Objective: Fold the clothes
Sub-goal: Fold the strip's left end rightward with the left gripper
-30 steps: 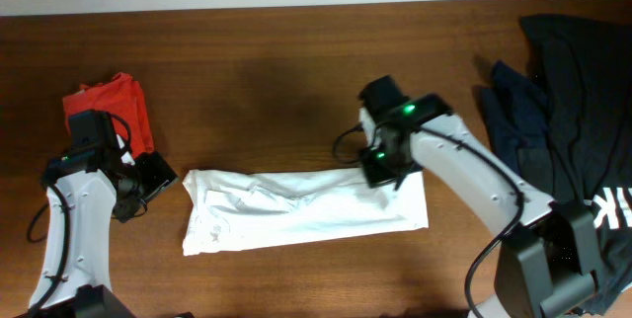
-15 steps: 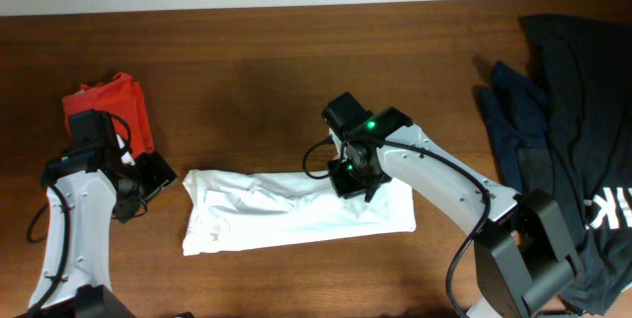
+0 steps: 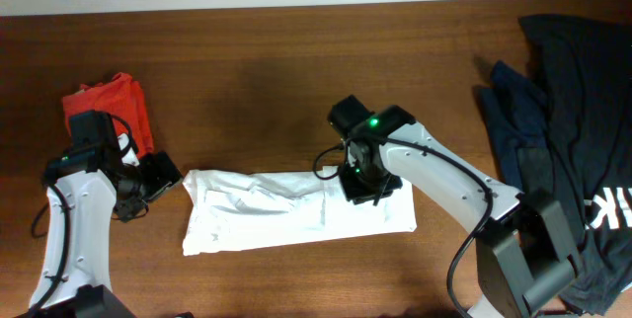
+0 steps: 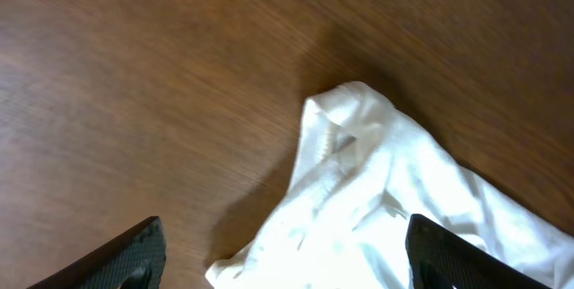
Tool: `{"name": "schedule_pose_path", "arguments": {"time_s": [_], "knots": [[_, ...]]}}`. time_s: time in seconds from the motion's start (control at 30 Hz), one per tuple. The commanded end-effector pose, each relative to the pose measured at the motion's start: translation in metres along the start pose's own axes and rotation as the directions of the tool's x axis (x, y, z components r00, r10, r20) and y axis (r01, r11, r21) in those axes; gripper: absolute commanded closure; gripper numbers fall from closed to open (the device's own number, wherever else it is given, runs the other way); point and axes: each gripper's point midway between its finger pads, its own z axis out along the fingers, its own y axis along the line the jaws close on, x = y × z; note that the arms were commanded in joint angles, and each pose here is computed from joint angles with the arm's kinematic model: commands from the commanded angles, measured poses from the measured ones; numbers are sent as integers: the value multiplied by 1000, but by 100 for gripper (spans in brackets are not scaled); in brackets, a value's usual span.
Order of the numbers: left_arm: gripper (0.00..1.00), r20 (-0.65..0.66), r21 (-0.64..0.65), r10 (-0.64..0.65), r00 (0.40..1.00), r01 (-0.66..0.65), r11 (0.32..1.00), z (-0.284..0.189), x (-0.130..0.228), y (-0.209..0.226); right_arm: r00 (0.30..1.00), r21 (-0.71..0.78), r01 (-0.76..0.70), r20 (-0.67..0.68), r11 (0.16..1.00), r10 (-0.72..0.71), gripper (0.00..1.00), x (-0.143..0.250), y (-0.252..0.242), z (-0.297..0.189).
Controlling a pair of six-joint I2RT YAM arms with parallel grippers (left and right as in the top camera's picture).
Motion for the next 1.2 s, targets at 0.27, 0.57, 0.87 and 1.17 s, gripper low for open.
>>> {"name": "schedule_pose_path", "arguments": {"time_s": [0.27,0.57,0.87,1.17], "knots": [[13,-266,152,227,937,-192,970,51,42,-10,968,87,-252,13,964,252,71,-9,-83,-16],[16,-424,160,299,855,-254,954,98,70,-16,968,101,-250,17,963,250,71,-9,-86,-16],[99,-463,135,298,835,-266,955,92,70,-16,968,114,-250,16,962,250,71,-8,-88,-16],[99,-324,-166,70,944,-129,978,4,-33,21,950,149,-310,15,939,311,71,-6,-141,-21]]}}
